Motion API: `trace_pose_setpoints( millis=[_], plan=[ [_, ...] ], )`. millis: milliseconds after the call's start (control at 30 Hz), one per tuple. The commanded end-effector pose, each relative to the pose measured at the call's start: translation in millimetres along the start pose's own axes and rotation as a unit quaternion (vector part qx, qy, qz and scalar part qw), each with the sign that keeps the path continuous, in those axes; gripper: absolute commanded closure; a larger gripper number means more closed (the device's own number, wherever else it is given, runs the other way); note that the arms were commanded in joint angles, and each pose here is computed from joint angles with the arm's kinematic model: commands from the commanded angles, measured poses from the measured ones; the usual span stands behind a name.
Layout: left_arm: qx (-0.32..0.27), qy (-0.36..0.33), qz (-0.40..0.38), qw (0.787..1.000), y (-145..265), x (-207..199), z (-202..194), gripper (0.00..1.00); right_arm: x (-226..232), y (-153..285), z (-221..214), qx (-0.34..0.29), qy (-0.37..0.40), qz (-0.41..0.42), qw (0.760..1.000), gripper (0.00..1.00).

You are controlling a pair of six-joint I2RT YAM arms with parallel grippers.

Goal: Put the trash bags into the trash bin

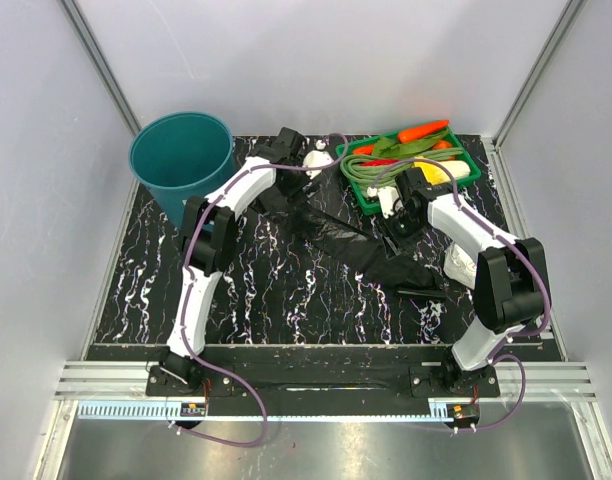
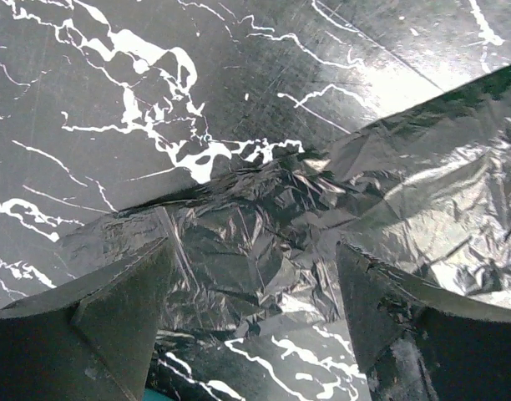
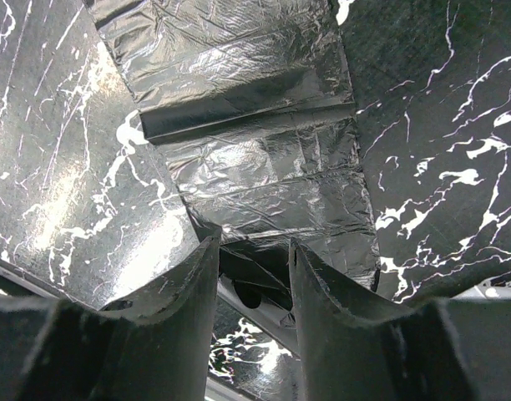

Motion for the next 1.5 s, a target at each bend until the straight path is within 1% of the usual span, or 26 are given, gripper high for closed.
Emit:
trace_pose_setpoints(
  millis=[0,67,300,533,767,1067,1267,1467],
  plan=[
    [-0.021,0.002,0.033,0.999,-16.4,11.9,6.8,0.17,1.0,9.8,3.1,-0.027,0.002,-0.008,1.000,0.55],
    [-0.019,-0.001,0.034,0.999,-19.9,11.0,4.0,0.17,2.4,7.6,1.2,-0.026,0.000,-0.004,1.000,0.55],
    [0.016,-0.032,0.034,0.999,-32.3,-2.7,-14.5,0.17,2.3,8.3,1.5,-0.027,0.001,-0.006,1.000,0.55],
    [0.080,-0.085,0.043,0.992,-36.0,-23.5,-43.7,0.18,1.6,10.7,3.2,-0.028,0.000,-0.007,1.000,0.55],
    [0.133,-0.100,-0.019,0.986,-15.5,-52.3,-75.2,0.20,-3.4,14.6,8.5,-0.028,0.006,-0.016,0.999,0.55],
    [0.194,-0.082,-0.107,0.972,18.9,-88.9,-110.7,0.26,-5.5,3.1,15.2,-0.024,-0.001,0.002,1.000,0.55],
    [0.237,-0.088,-0.134,0.958,26.3,-104.8,-138.4,0.32,-8.0,-2.0,22.1,-0.027,-0.001,0.008,1.000,0.55],
    [0.253,-0.072,-0.161,0.951,37.0,-119.8,-146.2,0.34,-7.7,-7.7,21.6,-0.022,-0.001,0.016,1.000,0.55]
  ],
)
Point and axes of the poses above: each gripper's point midway between its finger pads, its own y axis back along the fingers, its own x axis along the line the jaws close on, z = x × y, the point moved 3 cm from there along y, back along the fingers, and after that the axes turned 9 degrees about y, right-handed, at the moved point
